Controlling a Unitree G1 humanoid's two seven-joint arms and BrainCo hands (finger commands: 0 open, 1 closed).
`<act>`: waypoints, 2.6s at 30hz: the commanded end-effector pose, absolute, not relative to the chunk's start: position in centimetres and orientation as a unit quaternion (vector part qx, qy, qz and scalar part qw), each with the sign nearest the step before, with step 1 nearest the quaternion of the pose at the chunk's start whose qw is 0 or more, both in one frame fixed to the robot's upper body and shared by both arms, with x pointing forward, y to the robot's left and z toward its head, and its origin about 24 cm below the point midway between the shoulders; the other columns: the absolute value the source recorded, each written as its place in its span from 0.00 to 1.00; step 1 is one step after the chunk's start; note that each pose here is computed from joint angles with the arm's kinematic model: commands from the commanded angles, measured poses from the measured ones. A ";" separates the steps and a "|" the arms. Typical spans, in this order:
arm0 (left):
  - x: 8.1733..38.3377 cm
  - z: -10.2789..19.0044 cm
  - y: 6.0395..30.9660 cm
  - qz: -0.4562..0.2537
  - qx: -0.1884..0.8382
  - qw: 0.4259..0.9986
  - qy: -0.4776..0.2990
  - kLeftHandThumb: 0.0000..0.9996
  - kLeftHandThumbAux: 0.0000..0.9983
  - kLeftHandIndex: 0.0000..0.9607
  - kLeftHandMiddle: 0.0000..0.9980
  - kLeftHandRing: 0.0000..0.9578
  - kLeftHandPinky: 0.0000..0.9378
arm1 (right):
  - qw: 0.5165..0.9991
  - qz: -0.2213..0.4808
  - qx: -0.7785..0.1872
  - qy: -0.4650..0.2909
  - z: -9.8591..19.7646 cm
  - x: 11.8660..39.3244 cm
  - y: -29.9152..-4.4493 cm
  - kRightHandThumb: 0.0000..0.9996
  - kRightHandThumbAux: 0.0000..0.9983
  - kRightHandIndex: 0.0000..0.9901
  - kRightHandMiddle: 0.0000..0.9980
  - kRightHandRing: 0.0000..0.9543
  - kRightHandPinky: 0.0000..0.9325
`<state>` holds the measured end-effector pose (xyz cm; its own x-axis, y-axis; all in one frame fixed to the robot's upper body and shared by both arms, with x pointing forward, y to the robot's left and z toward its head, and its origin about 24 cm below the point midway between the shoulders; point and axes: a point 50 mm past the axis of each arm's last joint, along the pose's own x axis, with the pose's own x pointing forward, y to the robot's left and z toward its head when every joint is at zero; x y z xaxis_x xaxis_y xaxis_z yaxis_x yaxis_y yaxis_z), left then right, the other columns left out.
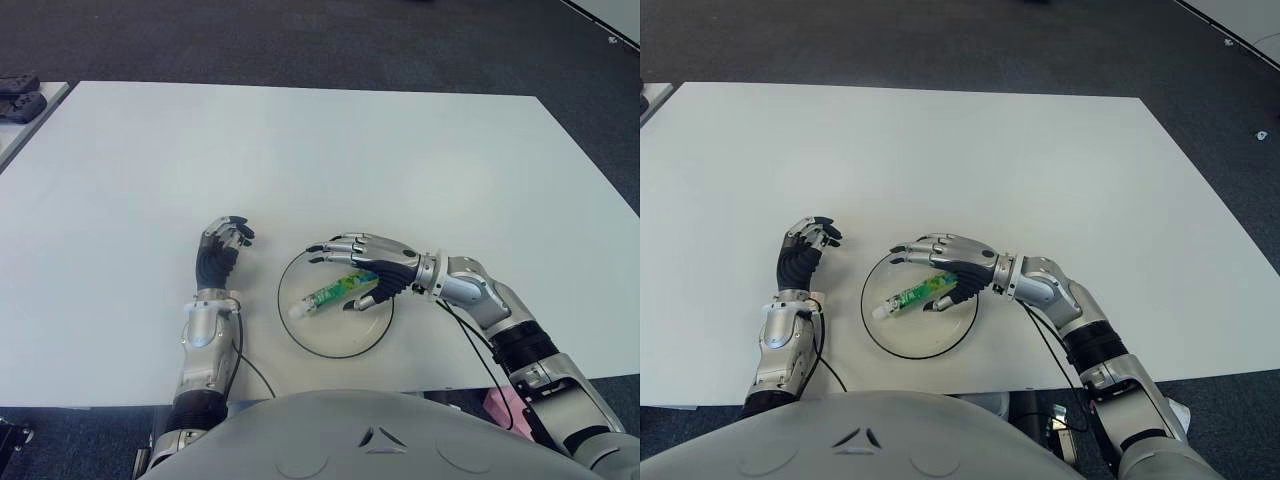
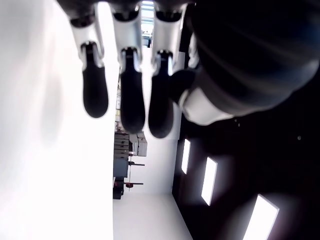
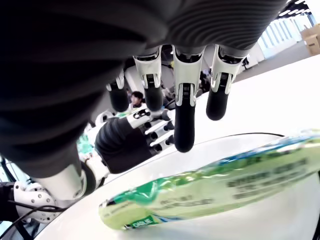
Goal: Put the toothpaste on the table into the plate.
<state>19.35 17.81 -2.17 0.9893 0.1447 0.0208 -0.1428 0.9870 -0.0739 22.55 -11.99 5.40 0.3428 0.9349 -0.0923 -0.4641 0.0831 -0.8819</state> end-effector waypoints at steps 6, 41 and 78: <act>19.4 -2.6 17.7 0.066 -0.036 0.997 0.000 0.69 0.72 0.45 0.55 0.55 0.55 | 0.674 0.499 -0.468 -0.281 5.9 22.8 -12.3 0.09 0.43 0.00 0.00 0.00 0.00; 19.3 -2.6 17.7 0.068 -0.034 0.997 -0.006 0.69 0.72 0.45 0.55 0.55 0.54 | 0.917 0.232 -0.177 -0.273 8.1 23.7 -14.2 0.00 0.57 0.07 0.09 0.07 0.15; 19.6 -2.6 18.0 0.066 -0.027 0.997 0.000 0.69 0.72 0.45 0.55 0.55 0.54 | 0.984 -0.016 0.173 -0.039 2.9 23.9 -17.6 0.61 0.77 0.43 0.44 0.45 0.47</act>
<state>19.49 18.08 -2.20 0.9898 0.1406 0.0229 -0.1390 0.9885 -0.0600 24.05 -17.39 3.85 0.9913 -0.0251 0.1293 -0.0152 0.9531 0.3023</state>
